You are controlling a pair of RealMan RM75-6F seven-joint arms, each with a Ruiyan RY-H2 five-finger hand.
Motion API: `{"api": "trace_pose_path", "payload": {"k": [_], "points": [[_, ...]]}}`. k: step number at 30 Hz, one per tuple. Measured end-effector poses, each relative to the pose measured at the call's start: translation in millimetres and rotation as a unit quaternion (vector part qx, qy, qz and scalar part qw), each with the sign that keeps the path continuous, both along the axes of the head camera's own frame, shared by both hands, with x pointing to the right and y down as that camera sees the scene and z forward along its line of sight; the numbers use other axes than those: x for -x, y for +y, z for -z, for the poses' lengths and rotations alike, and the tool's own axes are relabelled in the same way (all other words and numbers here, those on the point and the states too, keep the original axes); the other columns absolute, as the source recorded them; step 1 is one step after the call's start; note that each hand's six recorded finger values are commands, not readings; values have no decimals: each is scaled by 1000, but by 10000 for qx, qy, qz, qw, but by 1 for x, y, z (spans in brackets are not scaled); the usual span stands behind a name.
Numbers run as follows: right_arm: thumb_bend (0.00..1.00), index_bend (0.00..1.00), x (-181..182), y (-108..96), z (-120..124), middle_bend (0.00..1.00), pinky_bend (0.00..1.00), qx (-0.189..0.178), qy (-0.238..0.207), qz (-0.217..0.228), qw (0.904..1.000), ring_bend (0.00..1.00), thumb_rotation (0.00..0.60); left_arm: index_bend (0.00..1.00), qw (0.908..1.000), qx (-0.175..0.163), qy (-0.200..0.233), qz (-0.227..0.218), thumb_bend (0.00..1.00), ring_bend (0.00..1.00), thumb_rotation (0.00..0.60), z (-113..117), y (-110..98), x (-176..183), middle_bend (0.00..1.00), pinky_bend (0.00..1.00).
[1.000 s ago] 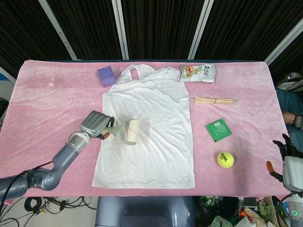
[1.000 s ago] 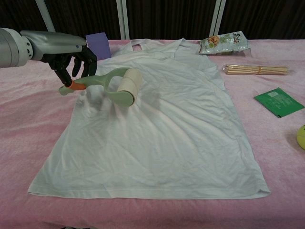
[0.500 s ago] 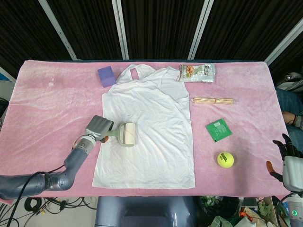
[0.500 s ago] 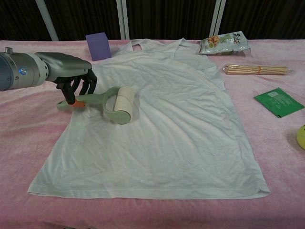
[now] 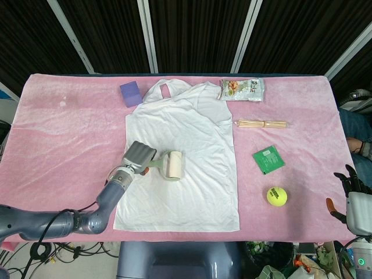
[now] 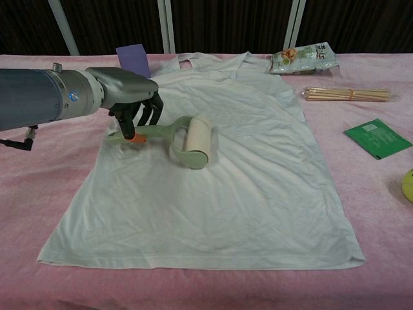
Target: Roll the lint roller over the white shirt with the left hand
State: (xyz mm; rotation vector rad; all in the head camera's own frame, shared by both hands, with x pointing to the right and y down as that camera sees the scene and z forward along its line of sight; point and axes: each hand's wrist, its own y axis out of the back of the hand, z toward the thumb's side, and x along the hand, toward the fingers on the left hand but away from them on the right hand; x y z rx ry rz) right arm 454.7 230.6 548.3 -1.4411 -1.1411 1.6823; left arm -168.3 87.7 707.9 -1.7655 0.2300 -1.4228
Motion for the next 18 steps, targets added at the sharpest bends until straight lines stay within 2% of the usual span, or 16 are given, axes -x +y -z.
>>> {"api": "trace_pose_path", "payload": {"k": [10, 18], "points": [[263, 236, -1, 0, 0, 55, 337, 0, -5, -28, 10000, 231, 600, 638, 10000, 30, 61, -53, 588, 486, 600, -6, 0, -41, 641, 668], [264, 236, -1, 0, 0, 55, 337, 7, -9, -34, 10000, 231, 600, 642, 9997, -35, -239, -46, 587, 486, 600, -9, -4, -28, 641, 668]]}}
